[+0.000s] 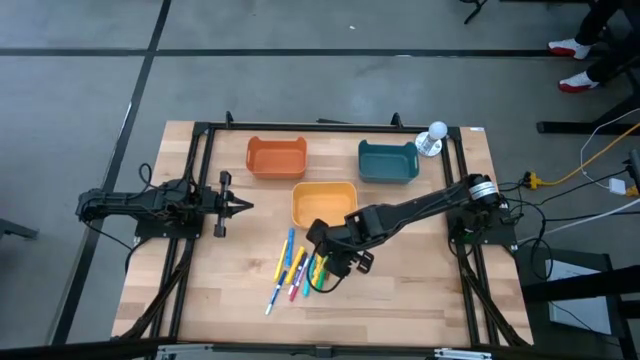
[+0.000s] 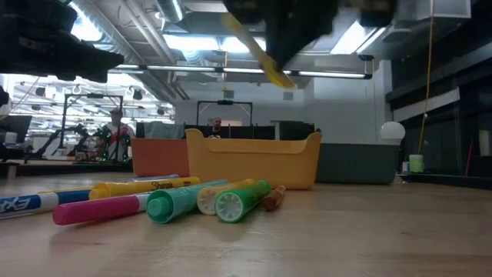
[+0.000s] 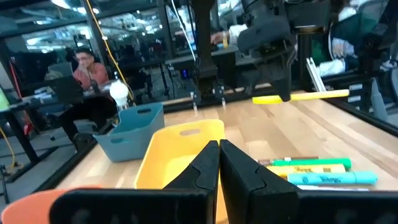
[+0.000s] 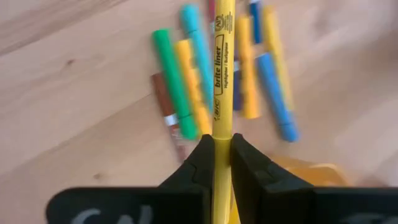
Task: Pick & Place Markers
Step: Put the right yellow small highlighter pen into the yellow bin, then put the brown marker pen into the blue bin
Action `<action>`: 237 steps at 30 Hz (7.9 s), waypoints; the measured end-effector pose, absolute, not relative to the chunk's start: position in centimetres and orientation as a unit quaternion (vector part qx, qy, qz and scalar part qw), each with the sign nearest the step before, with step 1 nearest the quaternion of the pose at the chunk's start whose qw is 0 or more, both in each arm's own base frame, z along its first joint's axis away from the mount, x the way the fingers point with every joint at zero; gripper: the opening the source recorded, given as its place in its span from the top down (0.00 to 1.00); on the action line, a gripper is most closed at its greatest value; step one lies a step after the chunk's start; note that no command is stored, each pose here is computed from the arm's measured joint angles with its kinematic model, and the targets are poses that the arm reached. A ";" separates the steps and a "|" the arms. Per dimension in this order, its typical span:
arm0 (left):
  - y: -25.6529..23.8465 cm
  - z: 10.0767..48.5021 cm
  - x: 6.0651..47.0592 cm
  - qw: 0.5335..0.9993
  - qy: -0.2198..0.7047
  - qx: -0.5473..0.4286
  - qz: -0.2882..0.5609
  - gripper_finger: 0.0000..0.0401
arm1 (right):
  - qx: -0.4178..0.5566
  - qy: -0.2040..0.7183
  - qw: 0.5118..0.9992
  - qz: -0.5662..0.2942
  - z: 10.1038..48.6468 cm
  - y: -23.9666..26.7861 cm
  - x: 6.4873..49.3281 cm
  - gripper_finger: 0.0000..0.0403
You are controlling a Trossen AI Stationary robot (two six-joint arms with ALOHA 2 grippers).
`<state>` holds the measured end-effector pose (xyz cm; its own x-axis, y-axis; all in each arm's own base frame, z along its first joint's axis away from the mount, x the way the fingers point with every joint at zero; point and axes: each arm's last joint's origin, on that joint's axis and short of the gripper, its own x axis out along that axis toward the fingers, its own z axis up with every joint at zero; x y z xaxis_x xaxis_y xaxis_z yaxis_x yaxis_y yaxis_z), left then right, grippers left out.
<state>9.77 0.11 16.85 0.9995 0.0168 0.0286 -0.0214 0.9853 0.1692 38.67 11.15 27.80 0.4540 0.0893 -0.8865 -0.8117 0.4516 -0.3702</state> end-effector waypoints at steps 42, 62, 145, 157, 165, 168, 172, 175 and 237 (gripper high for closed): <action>0.1 16.8 9.8 0.996 -0.011 0.085 0.009 0.98 | -0.230 0.524 0.816 0.084 30.1 -4.1 39.7 0.93; 0.1 16.8 9.8 0.996 -0.011 0.085 0.009 0.97 | -0.057 0.562 0.825 -0.031 29.8 -6.0 38.8 0.93; 0.1 16.8 9.8 0.996 -0.011 0.085 0.009 0.97 | -0.029 0.607 0.794 -0.001 17.0 -4.9 41.6 0.78; 0.1 16.8 9.8 0.996 -0.011 0.085 0.009 0.97 | -0.031 0.607 0.794 0.000 17.2 -4.8 41.6 0.74; 0.1 16.8 9.8 0.996 -0.011 0.085 0.009 0.98 | -0.035 0.593 0.804 0.000 19.4 -4.7 42.4 0.74; 0.1 16.8 9.8 0.996 -0.011 0.085 0.009 0.98 | -0.036 0.589 0.807 0.001 20.2 -4.6 42.5 0.74; 0.1 16.8 9.8 0.996 -0.011 0.085 0.009 0.97 | -0.040 0.582 0.812 0.004 21.0 -4.3 42.4 0.74; 0.1 16.8 9.8 0.996 -0.011 0.085 0.009 0.97 | -0.041 0.578 0.815 0.005 21.5 -4.2 42.3 0.76; 0.1 16.8 9.8 0.996 -0.011 0.085 0.009 0.98 | -0.021 0.296 0.951 -0.084 32.1 -2.2 25.2 1.00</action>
